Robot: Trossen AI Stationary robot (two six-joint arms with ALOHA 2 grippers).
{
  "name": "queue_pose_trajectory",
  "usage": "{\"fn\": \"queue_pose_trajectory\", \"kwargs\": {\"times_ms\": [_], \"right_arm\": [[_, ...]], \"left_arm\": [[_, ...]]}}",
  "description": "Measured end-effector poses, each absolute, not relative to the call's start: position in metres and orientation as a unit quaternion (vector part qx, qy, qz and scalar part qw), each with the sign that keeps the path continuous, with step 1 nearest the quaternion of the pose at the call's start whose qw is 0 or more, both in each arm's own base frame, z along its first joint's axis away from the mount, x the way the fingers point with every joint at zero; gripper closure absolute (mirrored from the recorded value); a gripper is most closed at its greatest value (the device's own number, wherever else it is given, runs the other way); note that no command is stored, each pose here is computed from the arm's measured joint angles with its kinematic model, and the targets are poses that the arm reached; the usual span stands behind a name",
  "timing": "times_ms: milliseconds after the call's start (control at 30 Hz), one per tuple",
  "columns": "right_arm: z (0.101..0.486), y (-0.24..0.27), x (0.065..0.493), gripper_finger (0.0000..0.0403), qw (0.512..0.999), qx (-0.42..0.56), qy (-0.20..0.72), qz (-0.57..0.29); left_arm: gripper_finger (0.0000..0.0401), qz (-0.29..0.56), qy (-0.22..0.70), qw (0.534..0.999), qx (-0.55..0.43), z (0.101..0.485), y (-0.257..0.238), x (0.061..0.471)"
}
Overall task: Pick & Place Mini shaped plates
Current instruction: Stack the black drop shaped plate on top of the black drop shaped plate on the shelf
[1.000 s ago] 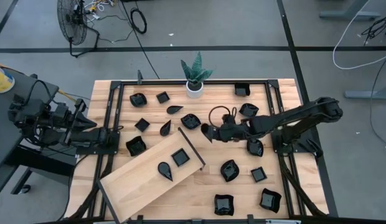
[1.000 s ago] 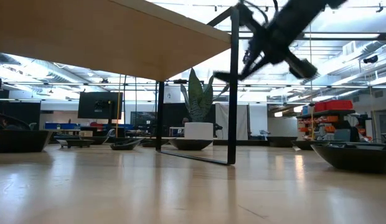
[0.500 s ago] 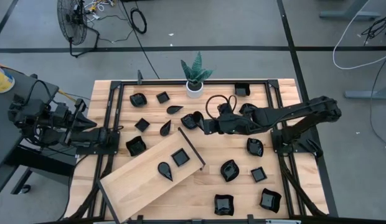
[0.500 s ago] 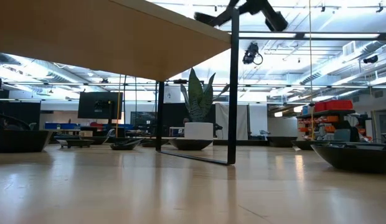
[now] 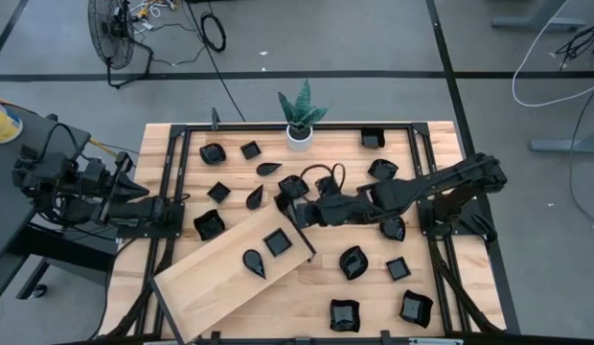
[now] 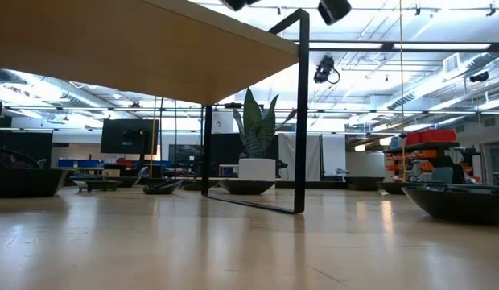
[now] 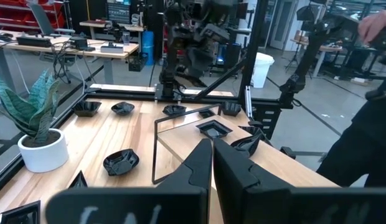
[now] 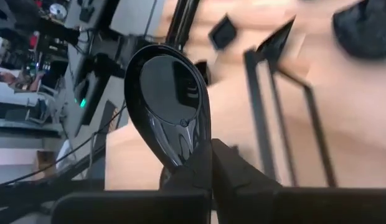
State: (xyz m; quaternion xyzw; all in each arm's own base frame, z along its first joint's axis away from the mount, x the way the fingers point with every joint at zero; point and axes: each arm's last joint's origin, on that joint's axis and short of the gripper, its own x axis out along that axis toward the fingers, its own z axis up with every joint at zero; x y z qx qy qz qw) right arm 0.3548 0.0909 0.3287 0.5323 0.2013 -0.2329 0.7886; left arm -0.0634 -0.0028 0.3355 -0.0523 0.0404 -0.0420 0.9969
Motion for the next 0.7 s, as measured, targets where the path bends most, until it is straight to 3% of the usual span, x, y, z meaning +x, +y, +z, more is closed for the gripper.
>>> {"fn": "queue_pose_trajectory", "kwargs": {"times_ms": [400,700], "right_arm": [[0.319,0.133,0.392,0.0403,0.756,0.593,0.212,-0.180],[0.314,0.151,0.394,0.0403,0.746,0.604,0.245,-0.135]], "left_arm": [[0.0383,-0.042,0.040,0.997,-0.052,0.335,-0.003,-0.063],[0.0383,-0.042,0.040,0.997,-0.052,0.336,-0.003,-0.063]]}}
